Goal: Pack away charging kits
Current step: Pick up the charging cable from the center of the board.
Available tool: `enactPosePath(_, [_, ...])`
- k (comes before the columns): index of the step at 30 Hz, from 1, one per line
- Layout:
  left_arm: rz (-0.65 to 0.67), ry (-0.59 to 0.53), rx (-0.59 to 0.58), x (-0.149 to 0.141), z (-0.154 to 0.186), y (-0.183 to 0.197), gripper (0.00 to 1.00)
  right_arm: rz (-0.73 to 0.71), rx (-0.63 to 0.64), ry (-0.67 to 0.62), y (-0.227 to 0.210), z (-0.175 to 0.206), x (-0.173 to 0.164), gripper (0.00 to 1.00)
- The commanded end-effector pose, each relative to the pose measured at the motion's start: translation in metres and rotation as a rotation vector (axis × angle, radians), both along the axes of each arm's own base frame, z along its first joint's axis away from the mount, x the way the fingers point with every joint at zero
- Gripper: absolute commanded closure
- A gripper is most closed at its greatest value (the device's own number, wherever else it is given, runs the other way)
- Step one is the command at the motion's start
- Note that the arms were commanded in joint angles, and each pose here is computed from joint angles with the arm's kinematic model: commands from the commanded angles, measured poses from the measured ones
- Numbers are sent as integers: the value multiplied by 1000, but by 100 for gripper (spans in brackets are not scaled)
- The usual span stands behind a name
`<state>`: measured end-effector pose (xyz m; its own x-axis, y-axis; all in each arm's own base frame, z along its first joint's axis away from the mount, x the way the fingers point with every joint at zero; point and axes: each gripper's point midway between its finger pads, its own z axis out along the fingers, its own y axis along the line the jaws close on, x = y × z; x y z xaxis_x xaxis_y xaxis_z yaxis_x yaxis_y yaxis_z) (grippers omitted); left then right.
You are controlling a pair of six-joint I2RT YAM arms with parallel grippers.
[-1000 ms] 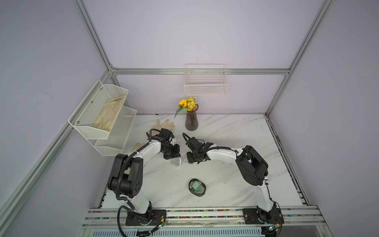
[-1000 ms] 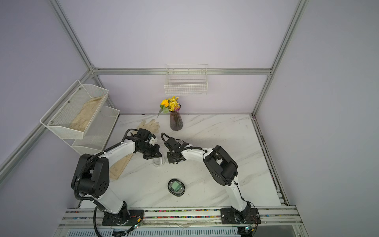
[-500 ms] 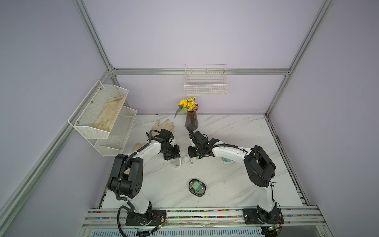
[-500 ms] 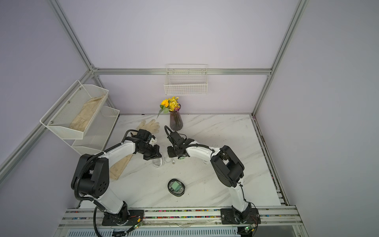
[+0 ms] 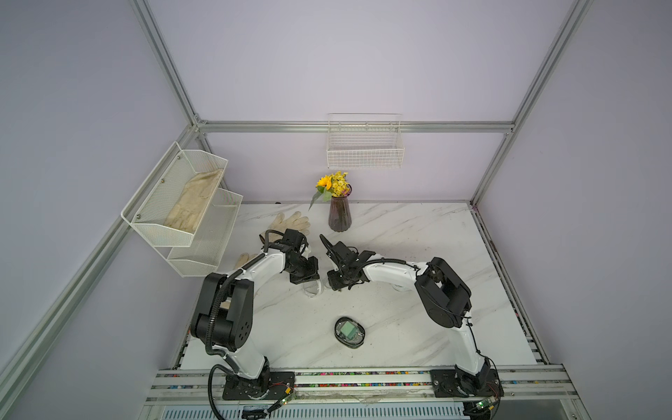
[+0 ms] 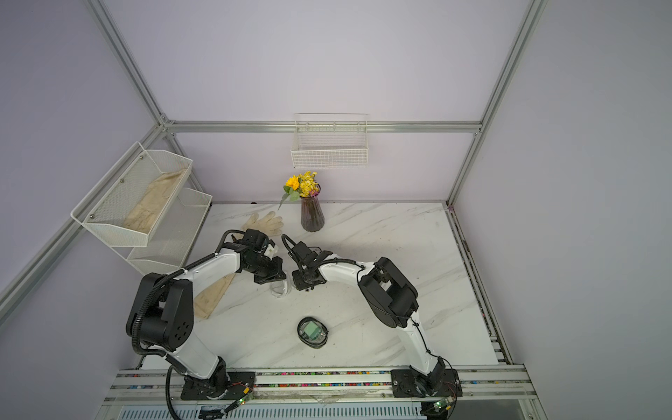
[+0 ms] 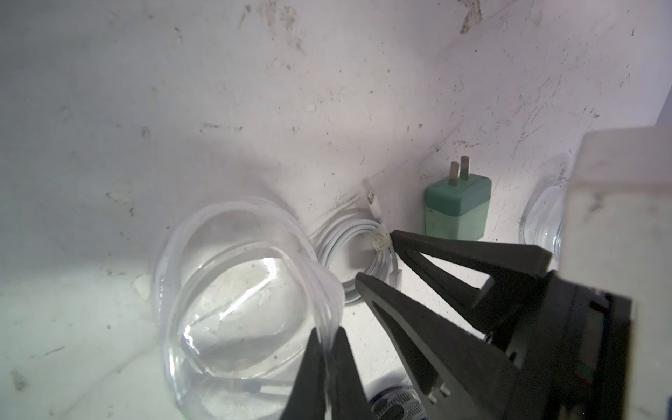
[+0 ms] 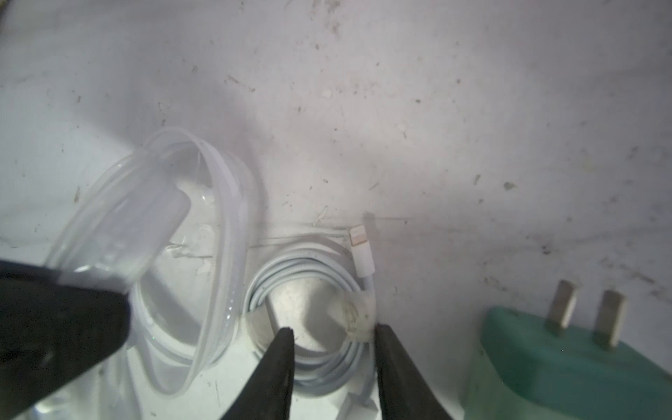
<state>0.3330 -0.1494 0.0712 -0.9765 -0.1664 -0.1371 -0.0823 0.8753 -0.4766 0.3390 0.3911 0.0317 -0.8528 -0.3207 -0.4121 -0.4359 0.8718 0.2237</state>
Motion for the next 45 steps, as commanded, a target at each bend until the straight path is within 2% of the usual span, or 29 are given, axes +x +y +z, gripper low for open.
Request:
enactPosePath(1, [8, -26, 4, -3, 7, 6, 95, 15, -85, -5, -4, -12, -4, 59])
enactPosePath(4, [5, -40, 11, -2, 10, 8, 95, 26, -127, -7, -7, -22, -13, 62])
enactPosePath(9, [2, -42, 6, -3, 10, 9, 95, 17, -180, 20, -18, -37, -18, 89])
enactPosePath(14, [-3, -43, -4, -4, 12, 8, 95, -6, -160, -23, -18, -19, -10, 100])
enactPosePath(21, [10, -24, -14, -8, 7, 7, 95, -60, -58, -77, -16, 32, 4, 100])
enactPosePath(28, [23, -10, -44, -7, 5, 3, 95, -77, -13, -106, -16, 56, 8, 100])
enactPosePath(34, [40, 4, -134, -4, 7, -10, 95, -76, 64, -70, -4, 49, 4, 100])
enactPosePath(40, [43, 13, -191, -6, 10, -18, 95, -76, 62, -49, -2, 34, 3, 100])
enactPosePath(45, [38, 4, -264, -6, 14, -27, 95, -67, 97, -70, 6, 37, 8, 100])
